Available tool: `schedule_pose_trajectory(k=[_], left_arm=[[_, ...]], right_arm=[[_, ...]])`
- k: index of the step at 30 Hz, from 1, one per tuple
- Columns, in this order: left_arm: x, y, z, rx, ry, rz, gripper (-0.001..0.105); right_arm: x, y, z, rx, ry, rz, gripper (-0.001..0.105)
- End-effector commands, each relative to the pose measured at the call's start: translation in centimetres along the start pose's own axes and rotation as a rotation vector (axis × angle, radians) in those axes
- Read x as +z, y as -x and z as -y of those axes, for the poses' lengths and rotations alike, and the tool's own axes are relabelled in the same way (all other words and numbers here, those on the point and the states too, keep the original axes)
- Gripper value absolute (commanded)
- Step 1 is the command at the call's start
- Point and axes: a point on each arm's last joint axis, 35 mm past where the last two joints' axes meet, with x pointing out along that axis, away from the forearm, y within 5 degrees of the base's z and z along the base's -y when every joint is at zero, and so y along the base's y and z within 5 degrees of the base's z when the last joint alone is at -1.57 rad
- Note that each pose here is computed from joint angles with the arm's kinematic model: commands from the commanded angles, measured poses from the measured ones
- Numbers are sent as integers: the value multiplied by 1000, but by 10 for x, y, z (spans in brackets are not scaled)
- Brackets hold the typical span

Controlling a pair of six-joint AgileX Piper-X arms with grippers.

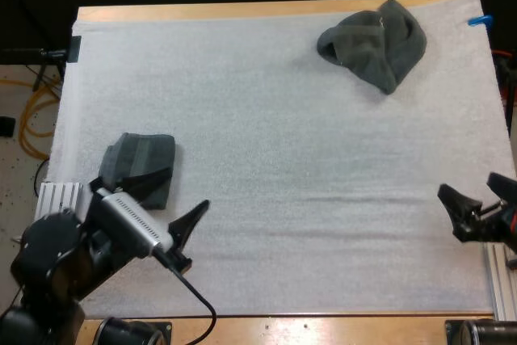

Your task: Pick towel from pile fold and stack

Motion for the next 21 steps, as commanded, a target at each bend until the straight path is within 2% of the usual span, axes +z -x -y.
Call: schedule_pose_trajectory(k=[1,5,9,16,21], left_arm=[[5,-7,1,-38,-14,-7,65],[12,-24,-2,-71,-15,-26,65],[16,-40,-7,-73,0,-27,65],[15,-57,-15,-64,22,-71,65],[14,-64,-18,-62,32,-93,65]], right_arm=[[10,-6,4,36,20,26,79],[24,-25,16,30,28,45,79],[39,-59,37,5,-12,26,79],[64,-136,68,-151,4,-70,79],[74,-205,75,-176,28,-166,79]])
